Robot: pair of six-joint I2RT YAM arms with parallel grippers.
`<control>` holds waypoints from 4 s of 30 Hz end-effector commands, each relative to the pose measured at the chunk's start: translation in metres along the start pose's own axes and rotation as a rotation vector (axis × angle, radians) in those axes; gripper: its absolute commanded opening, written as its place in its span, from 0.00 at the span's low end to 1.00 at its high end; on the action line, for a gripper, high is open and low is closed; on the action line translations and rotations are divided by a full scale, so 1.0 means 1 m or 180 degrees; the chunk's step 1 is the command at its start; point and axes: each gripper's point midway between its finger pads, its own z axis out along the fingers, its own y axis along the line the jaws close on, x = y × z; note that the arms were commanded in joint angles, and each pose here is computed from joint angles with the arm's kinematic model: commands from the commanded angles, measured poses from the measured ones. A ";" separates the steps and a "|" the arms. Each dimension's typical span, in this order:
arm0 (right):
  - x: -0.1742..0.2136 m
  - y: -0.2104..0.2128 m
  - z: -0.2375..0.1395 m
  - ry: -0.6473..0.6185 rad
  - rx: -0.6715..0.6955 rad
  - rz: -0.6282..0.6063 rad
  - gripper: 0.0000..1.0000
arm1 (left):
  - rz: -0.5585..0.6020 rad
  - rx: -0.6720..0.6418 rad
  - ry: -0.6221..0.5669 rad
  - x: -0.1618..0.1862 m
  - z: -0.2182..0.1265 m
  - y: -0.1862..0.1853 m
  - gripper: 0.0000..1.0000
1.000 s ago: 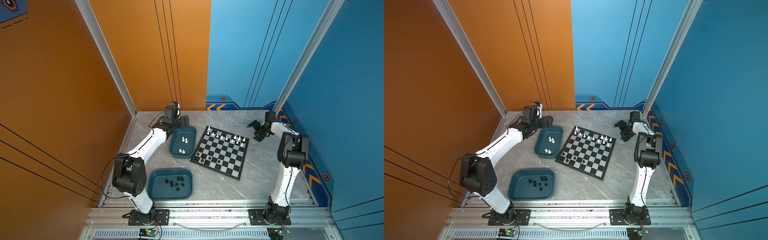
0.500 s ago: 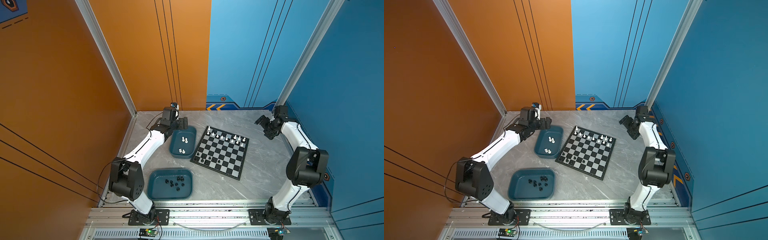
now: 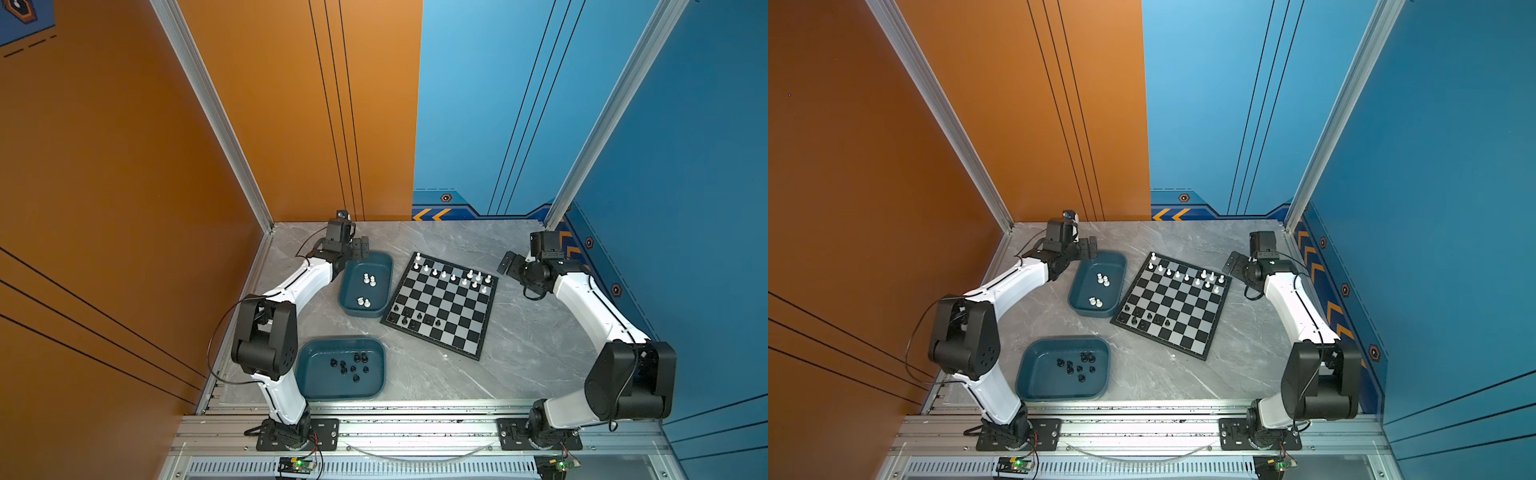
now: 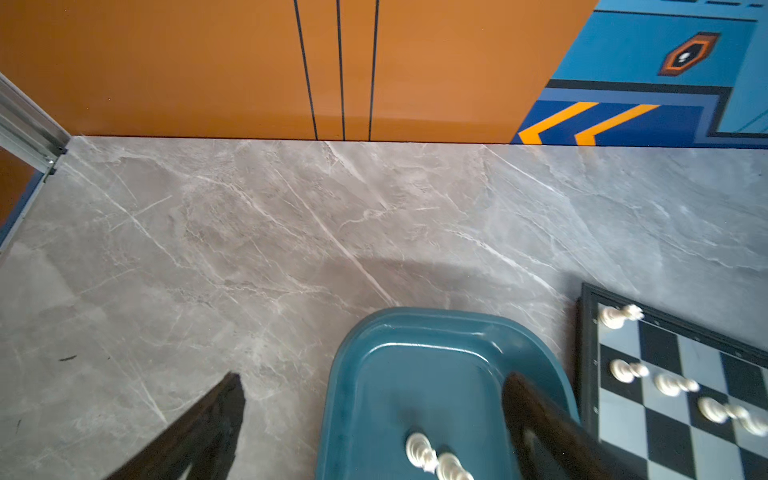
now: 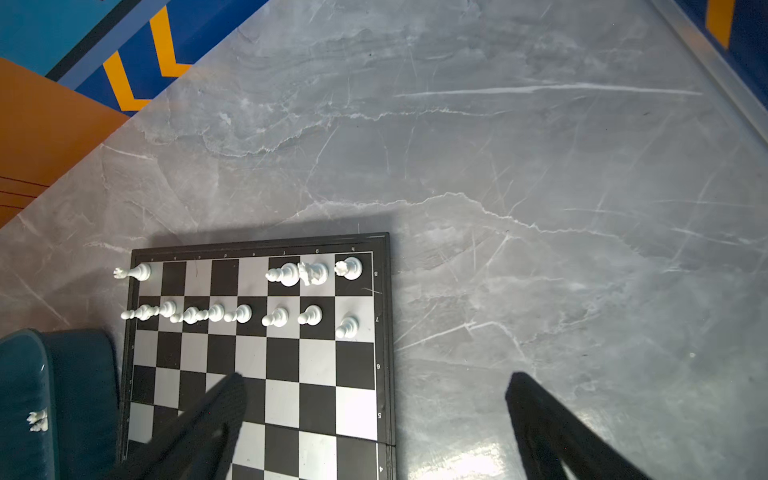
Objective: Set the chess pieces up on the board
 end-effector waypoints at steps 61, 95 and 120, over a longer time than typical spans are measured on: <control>0.052 0.061 -0.007 -0.0172 0.0671 -0.0639 1.00 | 0.0305 0.0074 -0.0082 0.013 0.027 -0.022 0.94; 0.065 0.083 0.005 0.0073 0.0229 -0.0760 1.00 | 0.0483 0.0114 0.0756 0.065 -0.004 -0.020 0.73; 0.097 0.050 -0.020 0.0138 0.0016 -0.0593 1.00 | 0.0096 0.0467 0.1993 0.099 -0.033 -0.051 0.55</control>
